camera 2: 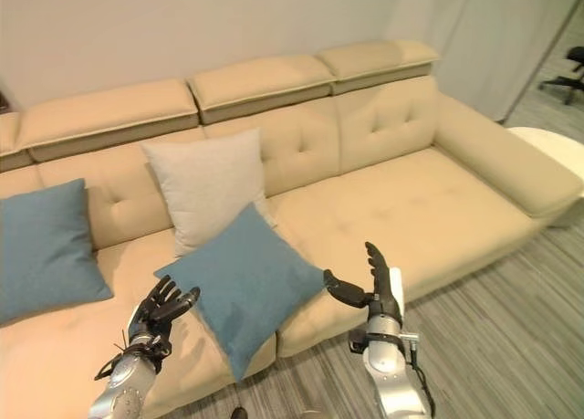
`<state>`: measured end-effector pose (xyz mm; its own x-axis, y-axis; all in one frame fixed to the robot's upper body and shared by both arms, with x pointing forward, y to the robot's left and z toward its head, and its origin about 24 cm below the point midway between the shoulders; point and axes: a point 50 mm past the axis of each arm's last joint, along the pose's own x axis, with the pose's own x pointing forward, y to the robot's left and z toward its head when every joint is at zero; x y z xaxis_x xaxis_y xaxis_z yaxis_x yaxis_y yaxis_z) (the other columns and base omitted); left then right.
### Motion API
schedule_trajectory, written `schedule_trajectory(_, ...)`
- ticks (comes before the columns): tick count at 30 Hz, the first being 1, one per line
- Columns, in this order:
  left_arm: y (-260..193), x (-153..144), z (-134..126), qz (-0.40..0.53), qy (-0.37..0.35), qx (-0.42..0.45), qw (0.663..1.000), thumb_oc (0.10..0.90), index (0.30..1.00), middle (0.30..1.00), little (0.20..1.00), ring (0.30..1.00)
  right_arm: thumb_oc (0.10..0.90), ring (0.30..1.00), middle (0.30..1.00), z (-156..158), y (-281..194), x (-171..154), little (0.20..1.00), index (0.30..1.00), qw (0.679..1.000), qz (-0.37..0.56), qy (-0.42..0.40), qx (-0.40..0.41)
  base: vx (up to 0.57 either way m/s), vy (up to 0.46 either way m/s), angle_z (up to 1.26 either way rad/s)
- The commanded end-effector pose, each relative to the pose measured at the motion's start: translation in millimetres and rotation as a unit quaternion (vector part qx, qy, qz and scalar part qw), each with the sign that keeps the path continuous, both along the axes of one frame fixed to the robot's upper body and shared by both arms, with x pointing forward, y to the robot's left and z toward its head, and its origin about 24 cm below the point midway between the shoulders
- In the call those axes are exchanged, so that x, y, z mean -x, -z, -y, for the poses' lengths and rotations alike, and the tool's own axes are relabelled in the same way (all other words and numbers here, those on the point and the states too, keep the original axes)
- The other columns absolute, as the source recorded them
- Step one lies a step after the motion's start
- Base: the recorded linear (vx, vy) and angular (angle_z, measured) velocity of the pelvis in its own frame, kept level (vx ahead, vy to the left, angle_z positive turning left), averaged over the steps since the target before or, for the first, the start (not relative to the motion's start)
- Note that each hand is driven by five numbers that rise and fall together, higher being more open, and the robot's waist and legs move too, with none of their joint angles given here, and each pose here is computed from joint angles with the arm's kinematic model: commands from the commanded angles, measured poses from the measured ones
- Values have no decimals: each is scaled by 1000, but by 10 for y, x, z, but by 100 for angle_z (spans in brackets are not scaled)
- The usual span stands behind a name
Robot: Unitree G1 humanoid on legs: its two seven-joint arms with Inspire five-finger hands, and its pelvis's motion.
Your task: Pick up all the scattered cushions and arrange them neatly on the sofa.
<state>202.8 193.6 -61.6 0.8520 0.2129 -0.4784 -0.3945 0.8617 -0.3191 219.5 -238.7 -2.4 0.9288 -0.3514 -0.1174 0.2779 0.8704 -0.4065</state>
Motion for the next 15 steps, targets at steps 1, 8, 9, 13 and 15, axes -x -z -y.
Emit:
schedule_trajectory(1,-339,-307,30,94,38,-48,994,800,900,900,900,900,800,900,900,289,-455,-146,900,900,992,101,31,64,111,-198,118)
schedule_trajectory(8,-108,-157,81,41,69,-25,996,800,900,900,900,900,800,900,900,473,-476,-284,900,900,991,75,29,103,106,-183,64)
schedule_trajectory(9,-30,-124,85,20,74,-26,997,800,900,900,900,900,800,900,900,480,-488,-336,900,900,992,76,30,96,113,-106,15)
schedule_trajectory(13,176,-88,88,-43,84,-22,995,800,900,900,900,900,800,900,900,492,-548,-615,900,900,994,69,19,78,90,-77,13)
schedule_trajectory(15,241,-95,38,-66,79,-23,994,800,900,900,900,900,800,900,900,471,-557,-737,900,900,996,52,3,73,47,-26,15)
